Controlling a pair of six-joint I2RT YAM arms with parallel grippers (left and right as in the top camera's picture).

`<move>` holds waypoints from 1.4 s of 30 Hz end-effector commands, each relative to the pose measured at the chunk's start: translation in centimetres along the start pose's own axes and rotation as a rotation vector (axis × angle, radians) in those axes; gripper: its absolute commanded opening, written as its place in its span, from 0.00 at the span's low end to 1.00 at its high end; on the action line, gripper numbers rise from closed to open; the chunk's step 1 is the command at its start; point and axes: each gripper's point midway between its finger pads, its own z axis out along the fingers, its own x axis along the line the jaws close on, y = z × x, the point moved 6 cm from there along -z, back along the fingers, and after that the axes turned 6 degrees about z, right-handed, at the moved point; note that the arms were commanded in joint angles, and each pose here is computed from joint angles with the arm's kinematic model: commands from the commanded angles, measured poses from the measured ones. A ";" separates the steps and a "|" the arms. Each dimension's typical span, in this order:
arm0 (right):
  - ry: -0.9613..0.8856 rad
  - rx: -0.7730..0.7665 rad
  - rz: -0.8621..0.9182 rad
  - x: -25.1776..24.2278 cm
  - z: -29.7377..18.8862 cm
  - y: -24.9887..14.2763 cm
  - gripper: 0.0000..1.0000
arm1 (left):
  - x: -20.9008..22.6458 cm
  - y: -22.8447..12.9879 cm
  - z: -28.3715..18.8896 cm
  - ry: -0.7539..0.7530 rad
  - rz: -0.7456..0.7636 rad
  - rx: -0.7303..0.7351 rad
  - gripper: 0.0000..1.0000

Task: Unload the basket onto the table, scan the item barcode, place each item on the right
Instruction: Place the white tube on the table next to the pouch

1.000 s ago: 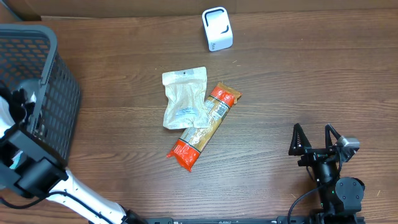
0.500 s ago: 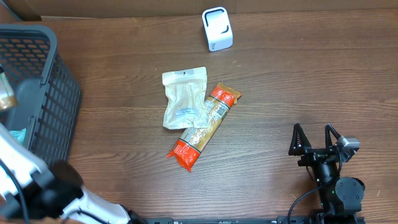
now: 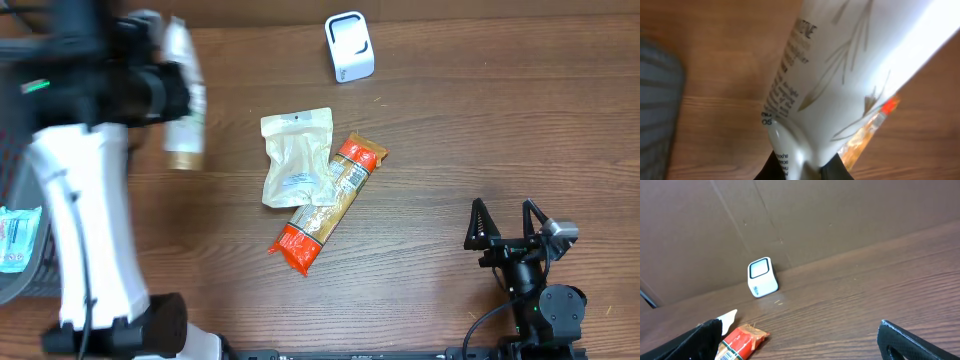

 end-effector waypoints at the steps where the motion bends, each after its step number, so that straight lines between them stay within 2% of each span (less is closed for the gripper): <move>1: 0.007 0.001 0.002 0.0 0.0 -0.2 1.00 | -2.3 -2.0 6.7 0.113 -0.018 0.119 0.04; 4: 0.007 0.001 0.002 0.0 0.0 -0.2 1.00 | -4.0 -4.9 13.3 0.097 -0.069 0.171 0.04; 7: 0.007 0.001 0.002 0.0 0.0 -0.2 1.00 | -4.7 -7.4 17.3 0.084 -0.065 0.190 0.04; 15: 0.007 0.001 0.002 0.0 0.0 -0.2 1.00 | -4.8 -12.5 23.4 0.074 -0.090 0.181 0.05; 16: 0.007 0.001 0.002 0.0 0.0 -0.2 1.00 | -4.7 -12.8 23.7 0.072 -0.090 0.177 0.12; 17: 0.007 0.001 0.002 0.0 0.0 -0.2 1.00 | -4.6 -13.2 24.1 0.071 -0.090 0.173 0.47; 18: 0.007 0.001 0.002 0.0 0.0 -0.2 1.00 | -4.6 -13.3 24.1 0.072 -0.090 0.174 0.72; 19: 0.007 0.001 0.002 0.0 0.0 -0.2 1.00 | -4.6 -13.2 24.1 0.072 -0.089 0.173 0.91; 20: 0.007 0.001 0.002 0.0 0.0 -0.2 1.00 | -4.6 -13.1 24.1 0.071 -0.089 0.169 1.00; 22: 0.007 0.001 0.002 0.0 0.0 -0.2 1.00 | -4.7 -12.4 23.7 0.065 -0.069 0.155 1.00; 26: 0.007 0.001 0.002 0.0 0.0 -0.2 1.00 | -4.6 -9.1 20.5 0.063 -0.058 0.115 1.00; 28: 0.007 0.001 0.002 0.0 0.0 -0.2 1.00 | -4.3 -6.5 17.4 0.063 -0.056 0.075 1.00; 32: 0.007 0.001 0.002 0.0 0.0 -0.2 1.00 | -2.6 -1.1 9.1 0.080 -0.040 -0.063 0.99; 33: 0.007 0.001 0.002 0.0 0.0 -0.2 1.00 | -1.2 1.1 4.9 0.098 -0.053 -0.149 1.00; 34: 0.007 0.001 0.002 0.0 0.0 -0.2 1.00 | -0.3 1.9 2.9 0.112 -0.057 -0.189 1.00; 38: 0.007 0.001 0.002 0.0 0.0 -0.2 1.00 | 4.4 3.1 -4.5 0.207 -0.128 -0.306 1.00; 42: 0.007 0.001 0.002 0.0 0.0 -0.2 1.00 | 11.4 1.0 -8.8 0.392 -0.325 -0.323 1.00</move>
